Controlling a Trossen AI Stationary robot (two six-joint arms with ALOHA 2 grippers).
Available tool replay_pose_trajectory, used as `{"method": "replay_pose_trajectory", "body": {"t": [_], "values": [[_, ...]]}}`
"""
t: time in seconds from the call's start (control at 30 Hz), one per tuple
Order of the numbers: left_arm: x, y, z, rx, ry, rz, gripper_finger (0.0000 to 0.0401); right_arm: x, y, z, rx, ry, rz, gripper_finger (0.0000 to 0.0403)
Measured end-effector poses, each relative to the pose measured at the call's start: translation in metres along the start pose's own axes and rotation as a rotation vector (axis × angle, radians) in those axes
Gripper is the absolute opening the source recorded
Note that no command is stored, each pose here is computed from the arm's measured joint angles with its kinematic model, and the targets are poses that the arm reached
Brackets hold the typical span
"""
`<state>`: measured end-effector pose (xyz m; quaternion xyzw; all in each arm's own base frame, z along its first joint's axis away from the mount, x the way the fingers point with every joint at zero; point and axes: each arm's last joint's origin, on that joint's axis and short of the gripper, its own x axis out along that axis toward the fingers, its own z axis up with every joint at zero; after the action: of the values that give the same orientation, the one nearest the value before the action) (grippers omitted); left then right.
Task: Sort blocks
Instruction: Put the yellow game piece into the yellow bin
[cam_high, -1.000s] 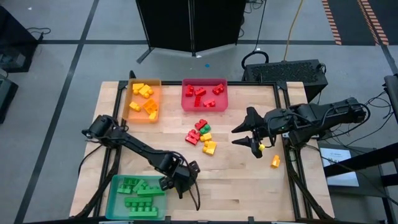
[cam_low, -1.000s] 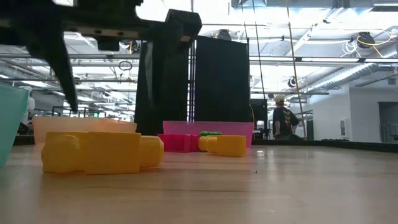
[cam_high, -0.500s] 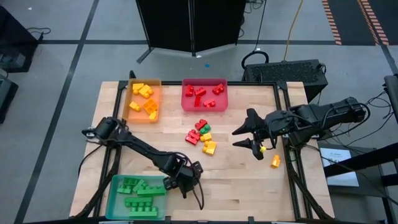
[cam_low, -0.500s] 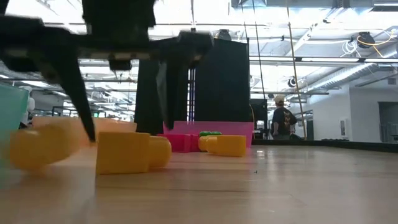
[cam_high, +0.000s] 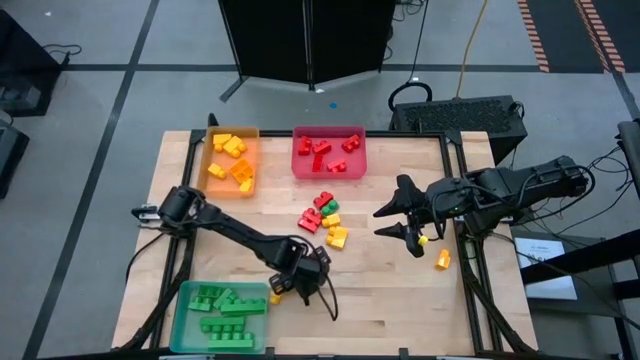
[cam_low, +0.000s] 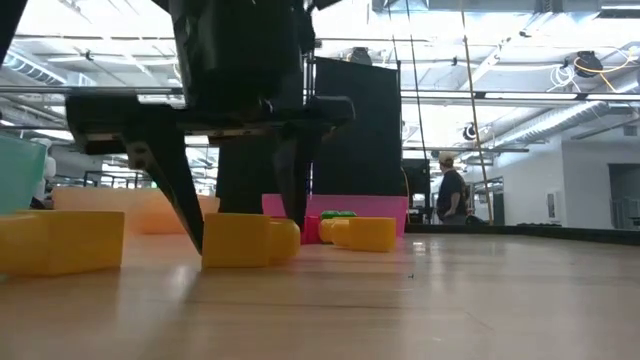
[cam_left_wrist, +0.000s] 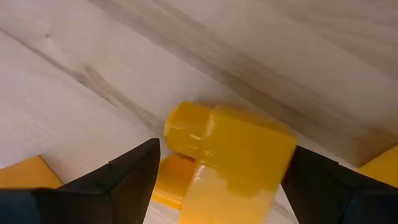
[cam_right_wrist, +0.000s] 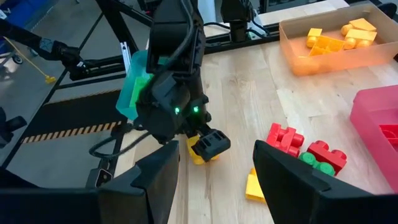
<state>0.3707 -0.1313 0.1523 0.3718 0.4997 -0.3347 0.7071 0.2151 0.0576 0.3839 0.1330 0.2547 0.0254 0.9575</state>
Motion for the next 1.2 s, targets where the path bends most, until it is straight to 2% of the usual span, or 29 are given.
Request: {"method": "replay_pose_trajectory", "body": {"t": [0.13, 0.3, 0.53, 0.6, 0.73, 0.93, 1.1, 1.2], "values": [[0.008, 0.001, -0.003, -0.006, 0.013, -0.026, 0.0297, 0.0, 0.0, 0.0, 0.0, 0.0, 0.0, 0.0201], [0.015, 0.0, -0.004, -0.008, 0.038, -0.023, 0.025, 0.0, 0.0, 0.0, 0.0, 0.003, -0.001, 0.0201], [0.005, 0.005, -0.005, -0.008, 0.131, 0.126, 0.0204, 0.0, 0.0, 0.0, 0.015, 0.005, -0.002, 0.0201], [-0.001, 0.007, -0.008, -0.013, 0.174, 0.138, 0.0192, 0.0, 0.0, 0.0, 0.021, 0.005, -0.002, 0.0201], [-0.024, 0.018, -0.016, -0.115, 0.191, 0.137, 0.0163, 0.0, 0.0, 0.0, 0.023, 0.003, -0.001, 0.0201], [-0.048, 0.031, -0.046, -0.328, 0.26, 0.113, 0.0104, 0.0, 0.0, 0.0, 0.023, -0.002, -0.002, 0.0201], [-0.057, 0.043, -0.056, -0.41, 0.17, 0.09, 0.0052, 0.0, 0.0, 0.001, 0.025, -0.01, 0.001, 0.0201], [-0.059, 0.046, -0.058, -0.407, 0.115, 0.054, 0.0045, 0.0, 0.0, 0.001, 0.029, -0.014, 0.002, 0.0201]]}}
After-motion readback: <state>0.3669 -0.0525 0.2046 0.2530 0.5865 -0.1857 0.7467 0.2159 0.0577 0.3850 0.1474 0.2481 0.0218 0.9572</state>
